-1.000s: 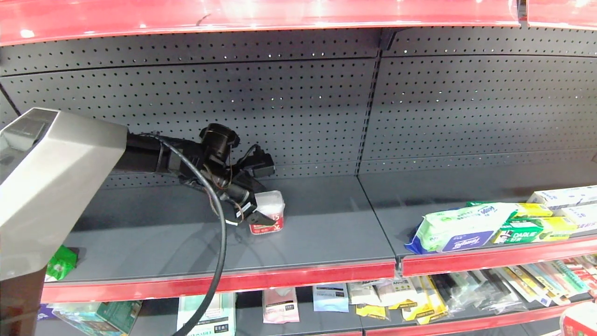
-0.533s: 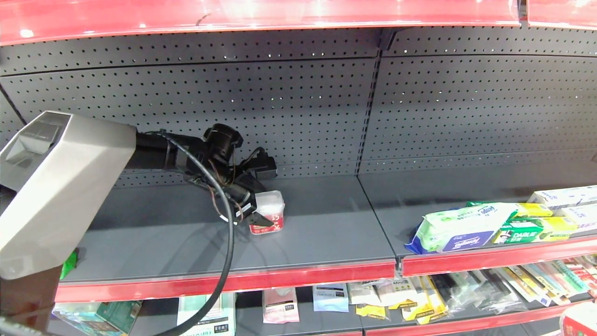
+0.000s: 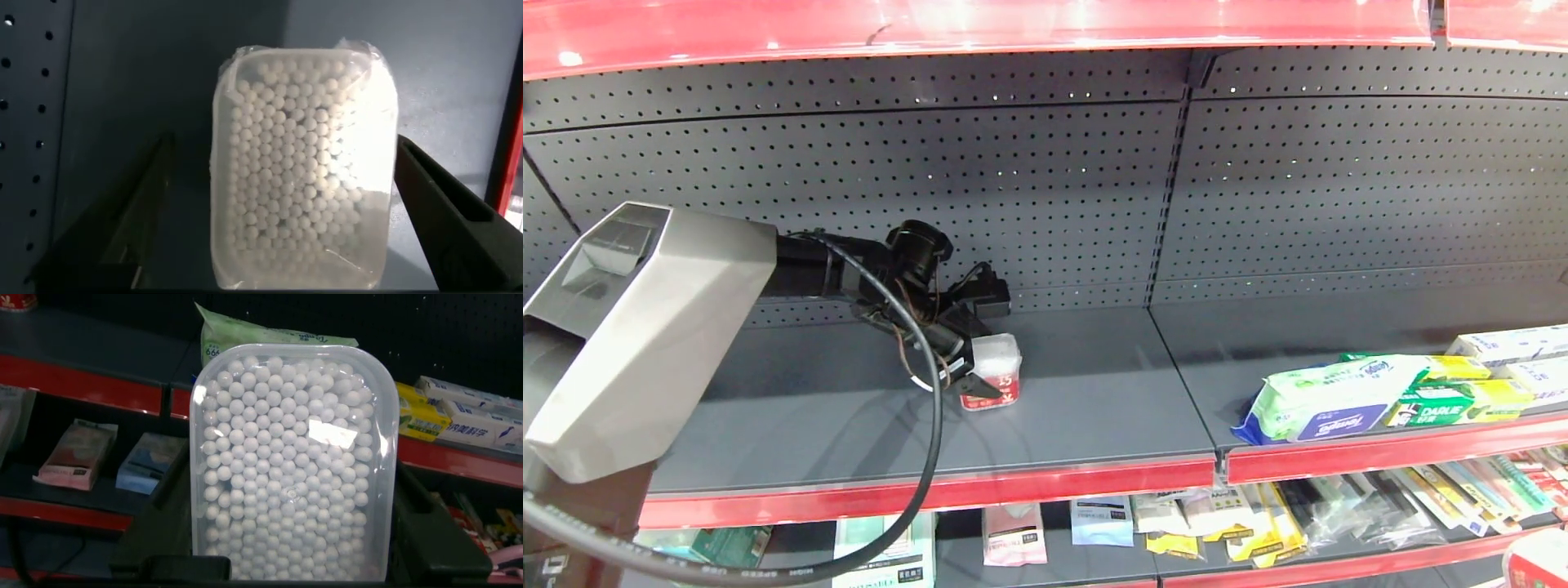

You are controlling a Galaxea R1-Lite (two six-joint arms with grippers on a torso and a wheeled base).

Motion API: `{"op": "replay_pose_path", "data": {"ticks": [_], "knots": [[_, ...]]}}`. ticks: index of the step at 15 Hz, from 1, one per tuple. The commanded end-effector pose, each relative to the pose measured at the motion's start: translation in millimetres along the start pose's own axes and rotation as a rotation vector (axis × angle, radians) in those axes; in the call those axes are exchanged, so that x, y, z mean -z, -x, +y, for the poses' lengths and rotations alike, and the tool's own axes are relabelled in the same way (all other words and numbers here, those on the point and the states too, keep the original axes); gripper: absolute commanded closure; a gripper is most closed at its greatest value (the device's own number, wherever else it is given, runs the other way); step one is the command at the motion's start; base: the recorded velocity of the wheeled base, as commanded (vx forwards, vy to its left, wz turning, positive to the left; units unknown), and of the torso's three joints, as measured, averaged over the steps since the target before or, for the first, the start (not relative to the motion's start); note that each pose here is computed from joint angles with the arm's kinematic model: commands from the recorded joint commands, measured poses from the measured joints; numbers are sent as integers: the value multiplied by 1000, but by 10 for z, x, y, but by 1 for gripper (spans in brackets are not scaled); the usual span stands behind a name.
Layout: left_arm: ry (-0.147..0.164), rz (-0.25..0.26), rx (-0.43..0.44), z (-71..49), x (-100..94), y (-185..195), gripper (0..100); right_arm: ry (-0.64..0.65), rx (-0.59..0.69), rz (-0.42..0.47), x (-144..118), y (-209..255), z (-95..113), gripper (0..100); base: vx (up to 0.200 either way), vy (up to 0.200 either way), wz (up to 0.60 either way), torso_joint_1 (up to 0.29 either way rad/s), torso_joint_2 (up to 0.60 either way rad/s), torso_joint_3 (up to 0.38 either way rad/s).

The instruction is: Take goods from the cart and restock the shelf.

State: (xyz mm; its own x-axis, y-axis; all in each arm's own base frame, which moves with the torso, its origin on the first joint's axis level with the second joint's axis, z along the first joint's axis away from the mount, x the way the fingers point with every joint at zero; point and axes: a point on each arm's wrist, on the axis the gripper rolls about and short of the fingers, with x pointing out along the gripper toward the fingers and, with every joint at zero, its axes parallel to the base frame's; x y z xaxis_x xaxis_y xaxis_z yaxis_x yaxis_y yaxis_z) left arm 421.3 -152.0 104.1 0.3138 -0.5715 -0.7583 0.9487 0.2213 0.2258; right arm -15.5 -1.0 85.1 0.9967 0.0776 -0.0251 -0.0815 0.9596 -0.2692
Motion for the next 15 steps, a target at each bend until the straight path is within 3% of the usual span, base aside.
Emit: {"op": "replay_pose_path", "data": {"ticks": [1, 5, 15], "knots": [[-1, 4, 5, 11, -15, 16, 0, 0, -1, 1, -1, -1, 0, 100, 0, 0, 0, 0, 0, 0], [-50, 6, 8, 94, -57, -10, 0, 6, 0, -1, -2, -1, -1, 100, 0, 0, 0, 0, 0, 0], [-47, 7, 20, 93, -63, -16, 0, 5, 1, 1, -2, -3, 0, 100, 0, 0, 0, 0, 0, 0]]}}
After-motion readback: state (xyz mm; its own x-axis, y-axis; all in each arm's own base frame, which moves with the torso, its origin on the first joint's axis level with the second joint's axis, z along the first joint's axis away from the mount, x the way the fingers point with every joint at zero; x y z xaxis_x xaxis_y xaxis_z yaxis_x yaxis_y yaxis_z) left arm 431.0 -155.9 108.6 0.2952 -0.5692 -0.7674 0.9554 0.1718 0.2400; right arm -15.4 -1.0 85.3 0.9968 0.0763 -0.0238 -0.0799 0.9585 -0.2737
